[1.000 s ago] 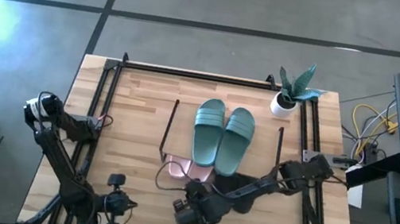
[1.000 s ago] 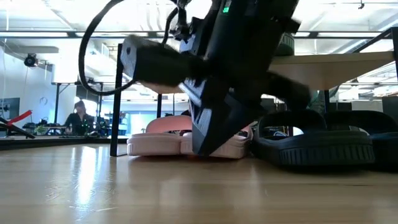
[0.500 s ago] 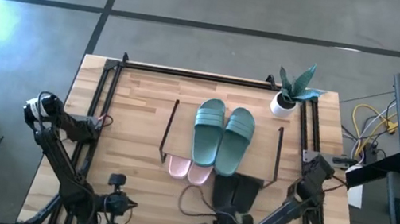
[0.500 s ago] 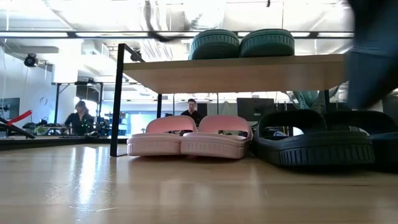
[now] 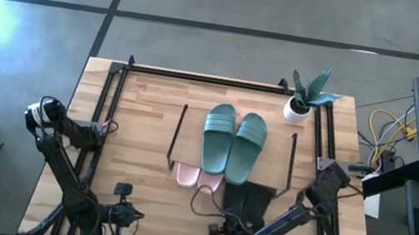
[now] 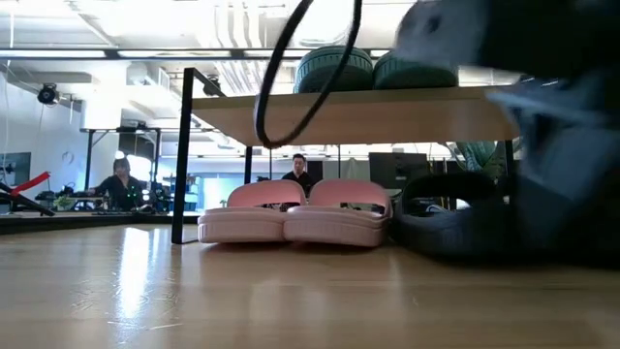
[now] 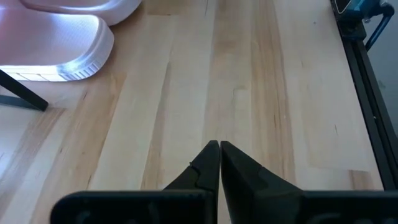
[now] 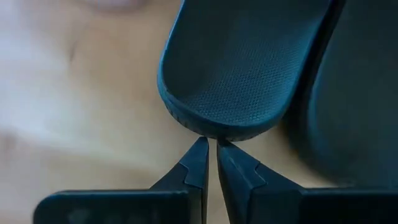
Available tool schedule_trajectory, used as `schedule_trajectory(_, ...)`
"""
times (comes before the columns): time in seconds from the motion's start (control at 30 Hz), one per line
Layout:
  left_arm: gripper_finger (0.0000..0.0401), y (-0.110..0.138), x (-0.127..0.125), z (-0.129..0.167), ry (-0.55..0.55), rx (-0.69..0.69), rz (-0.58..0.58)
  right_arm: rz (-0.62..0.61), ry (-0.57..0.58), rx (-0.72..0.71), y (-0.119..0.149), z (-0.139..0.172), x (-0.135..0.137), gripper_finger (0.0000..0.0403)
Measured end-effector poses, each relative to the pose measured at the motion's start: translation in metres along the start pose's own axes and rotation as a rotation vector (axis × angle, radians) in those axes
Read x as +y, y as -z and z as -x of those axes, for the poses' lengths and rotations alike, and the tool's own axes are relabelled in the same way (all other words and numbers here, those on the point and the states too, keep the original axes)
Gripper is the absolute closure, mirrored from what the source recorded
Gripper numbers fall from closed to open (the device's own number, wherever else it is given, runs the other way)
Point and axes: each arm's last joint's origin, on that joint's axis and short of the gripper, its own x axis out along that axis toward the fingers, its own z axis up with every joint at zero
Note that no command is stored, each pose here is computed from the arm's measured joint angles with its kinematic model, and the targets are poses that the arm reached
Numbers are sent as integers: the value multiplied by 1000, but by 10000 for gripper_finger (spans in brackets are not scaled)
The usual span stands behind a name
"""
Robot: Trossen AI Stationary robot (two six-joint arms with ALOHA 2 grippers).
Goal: Pick and place slides into the shelf
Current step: Adjust the black slides under the shelf
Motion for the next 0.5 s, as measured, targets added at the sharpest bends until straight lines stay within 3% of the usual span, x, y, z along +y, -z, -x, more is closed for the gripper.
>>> schedule_trajectory(0.3,401,0,0,0,3,4,1,26,77,-73,-27,-24,4,376)
schedule_trajectory(0.5,401,0,0,0,7,11,1,65,67,-115,-38,-26,9,376)
